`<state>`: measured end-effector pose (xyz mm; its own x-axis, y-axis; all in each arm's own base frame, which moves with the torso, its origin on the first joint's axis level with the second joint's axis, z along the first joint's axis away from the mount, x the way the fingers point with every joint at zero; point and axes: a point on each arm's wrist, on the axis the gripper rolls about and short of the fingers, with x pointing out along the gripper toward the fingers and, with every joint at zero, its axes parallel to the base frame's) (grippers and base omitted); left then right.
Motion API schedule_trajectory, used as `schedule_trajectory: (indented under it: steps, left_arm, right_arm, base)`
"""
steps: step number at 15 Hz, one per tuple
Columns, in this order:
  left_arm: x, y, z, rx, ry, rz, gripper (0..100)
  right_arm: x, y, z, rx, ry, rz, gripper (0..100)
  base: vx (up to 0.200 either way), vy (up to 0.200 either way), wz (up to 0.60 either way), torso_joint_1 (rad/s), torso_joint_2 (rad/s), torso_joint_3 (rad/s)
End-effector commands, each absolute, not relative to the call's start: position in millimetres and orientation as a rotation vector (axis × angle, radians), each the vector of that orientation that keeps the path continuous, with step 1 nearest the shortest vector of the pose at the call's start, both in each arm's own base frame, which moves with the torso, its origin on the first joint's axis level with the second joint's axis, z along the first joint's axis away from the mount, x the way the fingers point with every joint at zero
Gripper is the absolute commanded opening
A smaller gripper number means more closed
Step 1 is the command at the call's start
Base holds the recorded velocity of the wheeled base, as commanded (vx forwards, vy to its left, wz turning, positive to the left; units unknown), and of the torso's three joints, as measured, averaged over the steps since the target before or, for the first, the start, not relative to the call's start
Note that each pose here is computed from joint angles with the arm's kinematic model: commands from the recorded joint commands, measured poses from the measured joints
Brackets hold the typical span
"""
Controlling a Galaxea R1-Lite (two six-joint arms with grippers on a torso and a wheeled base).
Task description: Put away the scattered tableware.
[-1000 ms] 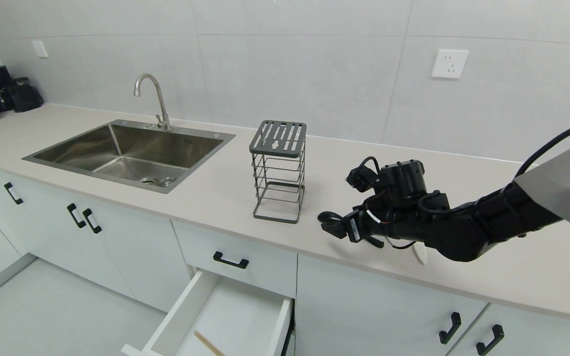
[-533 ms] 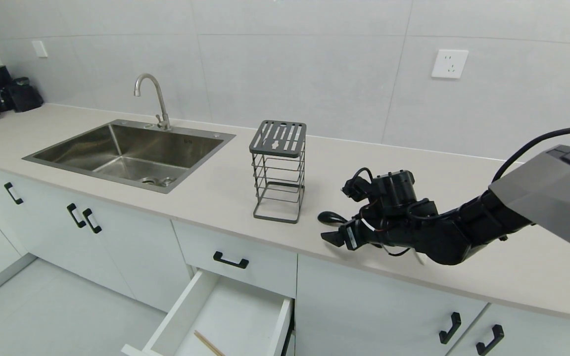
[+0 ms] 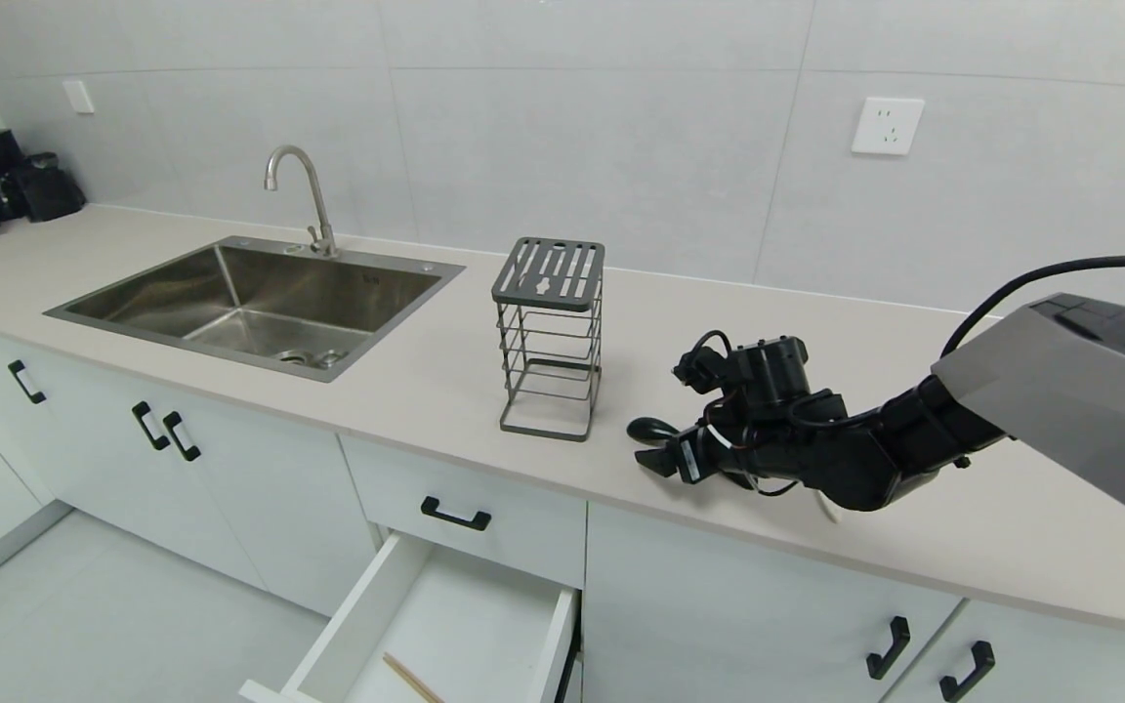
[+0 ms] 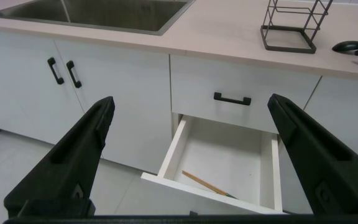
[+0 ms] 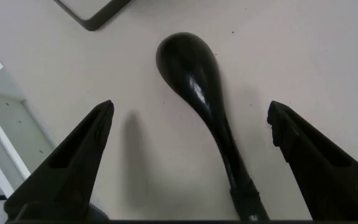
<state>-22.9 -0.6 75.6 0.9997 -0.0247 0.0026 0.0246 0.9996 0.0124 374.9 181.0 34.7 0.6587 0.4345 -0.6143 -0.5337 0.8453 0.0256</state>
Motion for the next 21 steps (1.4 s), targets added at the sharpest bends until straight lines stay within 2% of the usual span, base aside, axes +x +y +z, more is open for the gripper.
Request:
schedule_trajectory:
  steps: [1,4,5,10,15,19,21]
  left_arm:
    - [-23,-1,76,0.012,-0.002,-0.025,100]
    - [-23,-1,76,0.012,-0.002,-0.025,100]
    - [-23,-1,76,0.012,-0.002,-0.023,100]
    - [-23,-1,76,0.012,-0.002,-0.025,100]
    - [-23,-1,76,0.012,-0.002,-0.023,100]
    - [-23,-1,76,0.012,-0.002,-0.025,100]
    - [-23,-1,76,0.012,-0.002,-0.023,100]
  right_arm:
    - [377,182,26,-0.165,0.666,0.549,100]
    - [378,182,22,-0.163,0.674,0.548,100]
    - [378,182,20,-0.165,0.679,0.546,0]
    - [377,180,23,-0.177,0.673,0.511,0]
    - [363,178,59,-0.178,0.608,0.523,0]
    - [334,166,94,-0.244,0.544,0.561,0]
    - [327,163,101,-0.264,0.53,0.571,0]
  base:
    - [0.0,0.0,0.0,0.0,0.0,0.0]
    - [0.0,0.0,0.0,0.0,0.0,0.0]
    - [0.0,0.0,0.0,0.0,0.0,0.0]
    - [0.0,0.0,0.0,0.0,0.0,0.0]
    - [0.0,0.0,0.0,0.0,0.0,0.0]
    - [0.0,0.0,0.0,0.0,0.0,0.0]
    - [0.0,0.0,0.0,0.0,0.0,0.0]
